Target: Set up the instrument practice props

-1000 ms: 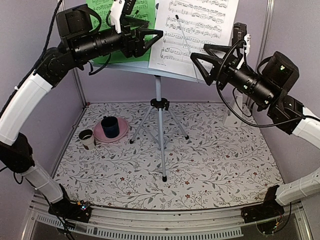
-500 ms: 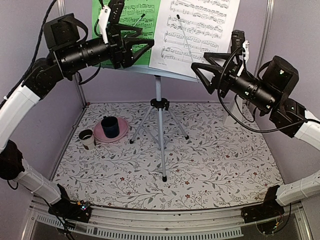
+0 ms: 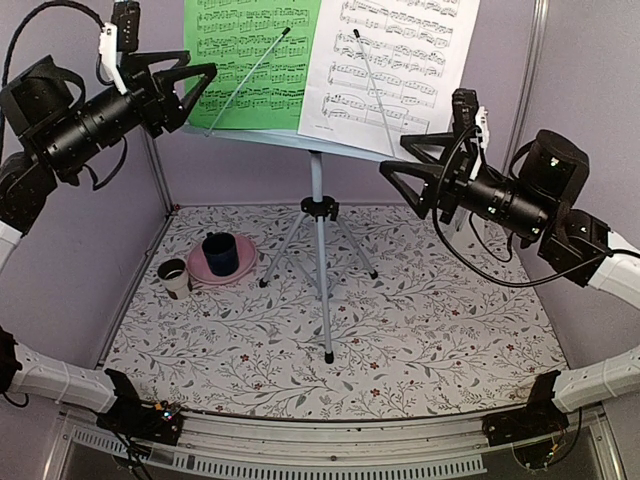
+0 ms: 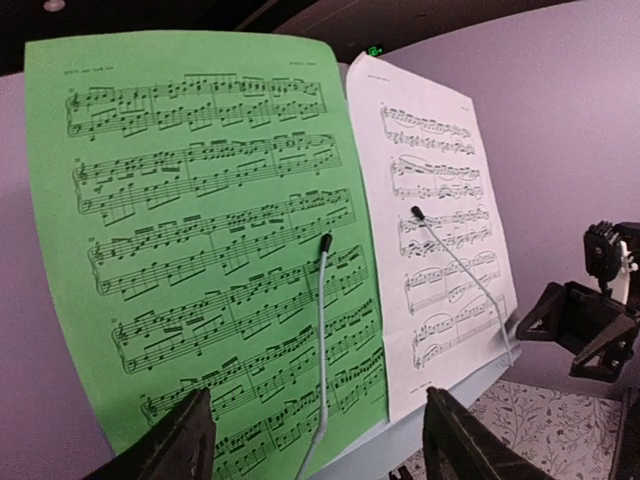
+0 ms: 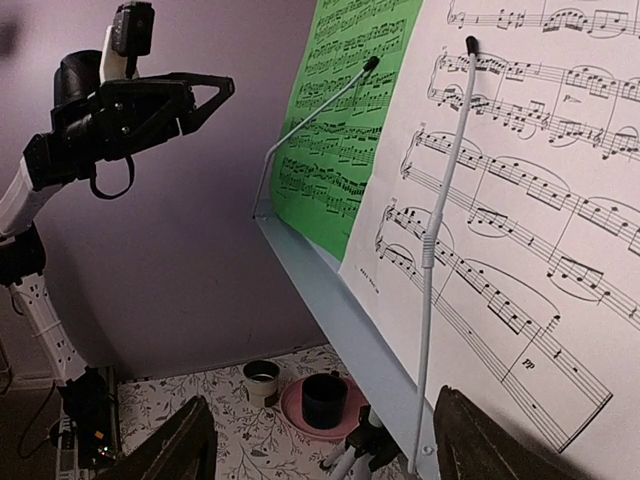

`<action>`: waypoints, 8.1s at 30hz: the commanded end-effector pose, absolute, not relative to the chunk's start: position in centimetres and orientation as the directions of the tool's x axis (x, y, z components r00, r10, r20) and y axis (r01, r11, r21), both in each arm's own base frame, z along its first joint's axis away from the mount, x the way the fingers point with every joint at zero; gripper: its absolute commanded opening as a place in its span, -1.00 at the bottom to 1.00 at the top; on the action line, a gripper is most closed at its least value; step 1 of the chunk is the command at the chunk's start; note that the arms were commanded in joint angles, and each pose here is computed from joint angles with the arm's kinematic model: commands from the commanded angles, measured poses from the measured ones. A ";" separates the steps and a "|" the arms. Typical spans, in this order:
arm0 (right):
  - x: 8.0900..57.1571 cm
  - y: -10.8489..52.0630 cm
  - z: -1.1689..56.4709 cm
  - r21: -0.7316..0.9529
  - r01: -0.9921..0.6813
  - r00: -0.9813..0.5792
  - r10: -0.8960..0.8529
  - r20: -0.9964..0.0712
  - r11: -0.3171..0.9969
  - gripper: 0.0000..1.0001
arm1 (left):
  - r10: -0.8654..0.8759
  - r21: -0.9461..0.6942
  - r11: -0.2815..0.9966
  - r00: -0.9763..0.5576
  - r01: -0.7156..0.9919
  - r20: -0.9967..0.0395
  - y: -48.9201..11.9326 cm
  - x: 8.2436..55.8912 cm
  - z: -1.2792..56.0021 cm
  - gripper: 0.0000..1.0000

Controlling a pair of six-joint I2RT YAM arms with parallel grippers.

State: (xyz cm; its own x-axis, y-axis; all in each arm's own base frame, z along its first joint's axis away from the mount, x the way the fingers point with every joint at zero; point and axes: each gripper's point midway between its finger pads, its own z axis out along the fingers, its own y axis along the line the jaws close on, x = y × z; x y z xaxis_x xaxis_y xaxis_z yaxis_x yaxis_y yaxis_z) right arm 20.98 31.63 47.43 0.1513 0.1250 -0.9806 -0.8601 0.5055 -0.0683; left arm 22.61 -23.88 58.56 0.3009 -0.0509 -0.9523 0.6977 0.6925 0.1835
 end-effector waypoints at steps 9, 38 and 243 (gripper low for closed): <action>20.5 33.0 40.4 0.060 -0.898 -0.029 0.077 -0.997 0.436 0.37 | -0.031 0.001 0.883 0.062 0.469 -0.998 -16.9 31.2 54.4 0.50; 23.6 35.0 28.1 0.300 -0.802 -0.316 0.059 -0.947 0.517 0.36 | 0.046 0.006 0.881 -0.075 0.472 -0.996 -14.6 34.9 51.4 0.59; 58.1 1.6 19.6 0.190 0.106 -0.448 0.218 -0.867 0.976 0.89 | -0.080 -0.379 0.783 -0.524 0.493 -0.848 -24.7 41.0 16.7 0.58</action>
